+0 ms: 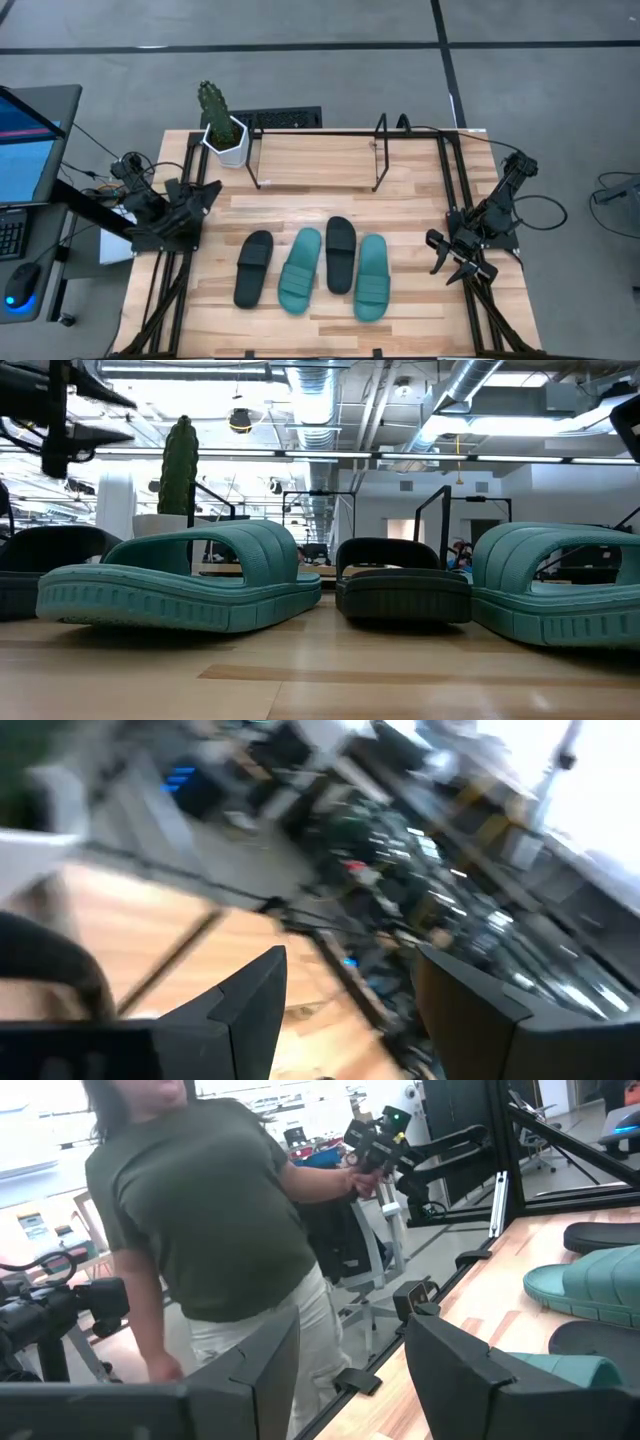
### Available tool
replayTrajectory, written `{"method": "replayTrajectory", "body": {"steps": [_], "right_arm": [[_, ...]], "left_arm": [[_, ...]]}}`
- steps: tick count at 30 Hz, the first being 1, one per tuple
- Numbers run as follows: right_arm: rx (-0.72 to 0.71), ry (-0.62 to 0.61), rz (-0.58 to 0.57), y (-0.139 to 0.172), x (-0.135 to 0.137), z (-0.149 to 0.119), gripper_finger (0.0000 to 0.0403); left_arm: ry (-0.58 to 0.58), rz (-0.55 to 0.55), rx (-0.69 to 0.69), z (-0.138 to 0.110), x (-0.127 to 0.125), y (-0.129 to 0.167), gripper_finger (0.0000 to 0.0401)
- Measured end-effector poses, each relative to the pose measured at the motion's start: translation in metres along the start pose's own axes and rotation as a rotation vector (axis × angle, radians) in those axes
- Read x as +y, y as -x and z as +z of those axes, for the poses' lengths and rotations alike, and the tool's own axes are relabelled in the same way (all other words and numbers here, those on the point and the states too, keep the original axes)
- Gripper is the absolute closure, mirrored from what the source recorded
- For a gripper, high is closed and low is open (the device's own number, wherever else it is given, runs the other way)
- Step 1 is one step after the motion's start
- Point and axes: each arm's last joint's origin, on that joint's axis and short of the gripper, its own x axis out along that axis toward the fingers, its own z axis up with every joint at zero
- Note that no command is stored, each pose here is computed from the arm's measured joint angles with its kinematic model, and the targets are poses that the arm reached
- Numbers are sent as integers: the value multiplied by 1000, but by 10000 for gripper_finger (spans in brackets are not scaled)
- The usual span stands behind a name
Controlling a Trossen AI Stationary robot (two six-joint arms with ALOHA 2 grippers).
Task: Pick and place slides into the shelf
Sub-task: Put the left black slide on the shelf
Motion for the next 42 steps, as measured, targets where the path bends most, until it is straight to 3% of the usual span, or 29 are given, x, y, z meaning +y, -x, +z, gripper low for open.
{"method": "replayTrajectory", "body": {"steps": [3,10,14,16,20,23,26,29,32,38,42], "right_arm": [[0,0,0,0,0,0,234],[0,0,0,0,0,0,234],[0,0,0,0,0,0,234],[0,0,0,0,0,0,234],[0,0,0,0,0,0,234],[0,0,0,0,0,0,234],[0,0,0,0,0,0,234],[0,0,0,0,0,0,234],[0,0,0,0,0,0,234],[0,0,0,0,0,0,234],[0,0,0,0,0,0,234]], "left_arm": [[-32,-206,34,-2,-6,1,197],[68,-753,199,-10,-19,8,197],[262,-773,329,-17,-22,9,197],[292,-767,346,-17,-26,9,197],[337,-851,189,8,-47,7,197],[234,-937,68,31,-73,6,197],[19,-880,10,45,-99,2,197],[-151,-672,32,53,-117,-5,197],[-242,-505,62,58,-126,-9,197],[-321,-545,259,63,-134,-8,197],[-341,-452,520,53,-124,-6,197]]}}
